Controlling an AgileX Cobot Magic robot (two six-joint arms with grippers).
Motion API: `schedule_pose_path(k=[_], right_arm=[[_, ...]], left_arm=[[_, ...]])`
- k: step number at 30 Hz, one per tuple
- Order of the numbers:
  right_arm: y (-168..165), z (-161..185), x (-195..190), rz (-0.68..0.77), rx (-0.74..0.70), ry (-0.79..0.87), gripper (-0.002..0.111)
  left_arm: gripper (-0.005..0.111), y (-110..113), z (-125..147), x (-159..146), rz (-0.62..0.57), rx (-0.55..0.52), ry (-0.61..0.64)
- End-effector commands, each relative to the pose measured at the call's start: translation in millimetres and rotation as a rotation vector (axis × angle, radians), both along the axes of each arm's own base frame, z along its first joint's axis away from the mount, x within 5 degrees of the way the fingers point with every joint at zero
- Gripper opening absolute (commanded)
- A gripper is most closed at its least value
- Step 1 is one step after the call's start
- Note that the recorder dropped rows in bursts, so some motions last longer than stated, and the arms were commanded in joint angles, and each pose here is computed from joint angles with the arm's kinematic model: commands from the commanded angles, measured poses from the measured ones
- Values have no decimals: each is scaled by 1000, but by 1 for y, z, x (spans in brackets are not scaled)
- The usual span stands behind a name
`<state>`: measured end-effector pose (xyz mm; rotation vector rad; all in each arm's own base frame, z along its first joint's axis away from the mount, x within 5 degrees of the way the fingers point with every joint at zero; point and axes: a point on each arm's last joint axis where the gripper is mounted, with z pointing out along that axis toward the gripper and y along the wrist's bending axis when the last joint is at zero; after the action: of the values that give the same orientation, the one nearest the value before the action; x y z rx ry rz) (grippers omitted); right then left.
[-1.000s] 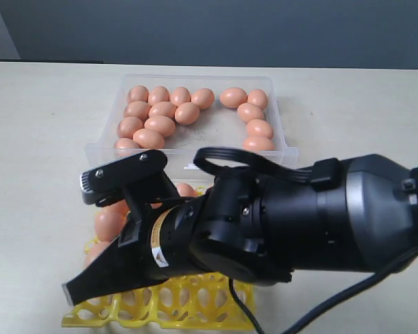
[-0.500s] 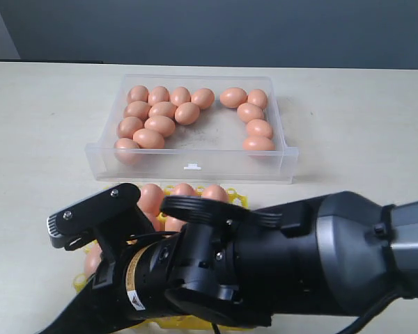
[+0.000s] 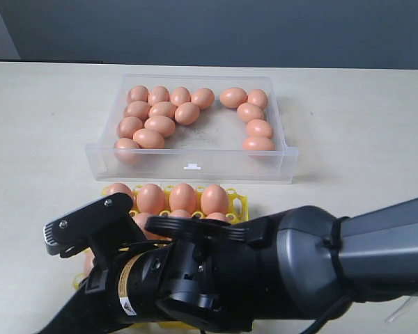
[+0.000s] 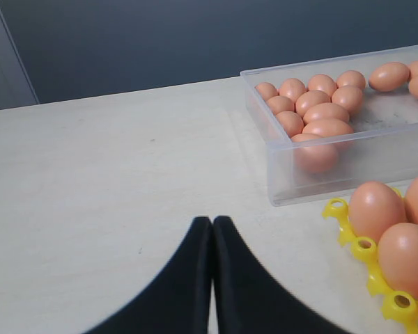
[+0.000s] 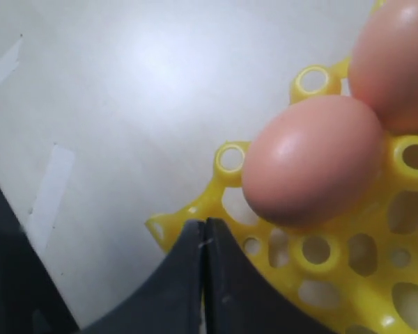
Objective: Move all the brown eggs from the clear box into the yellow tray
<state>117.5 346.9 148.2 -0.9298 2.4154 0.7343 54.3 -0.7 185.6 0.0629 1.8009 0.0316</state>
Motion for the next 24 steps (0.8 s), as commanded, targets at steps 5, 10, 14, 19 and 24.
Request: schedule_pose_path(k=[5,10,14,19,24], right_arm=[[1,1,1,6,5,-8,0],[8,13,3,-27,-89,44,0],[20,32,10,9,-72,-19,0],[16,30,9,4,-133,-3,0],[17,25,9,5,-144,1,0]], left_arm=[[0,0,0,0,4,-1,-9],[0,0,0,0,4,-1,-9],[0,0,0,0,4,-1,-9],[0,0,0,0,4,-1,-9],[0,0,0,0,4,-1,-9]])
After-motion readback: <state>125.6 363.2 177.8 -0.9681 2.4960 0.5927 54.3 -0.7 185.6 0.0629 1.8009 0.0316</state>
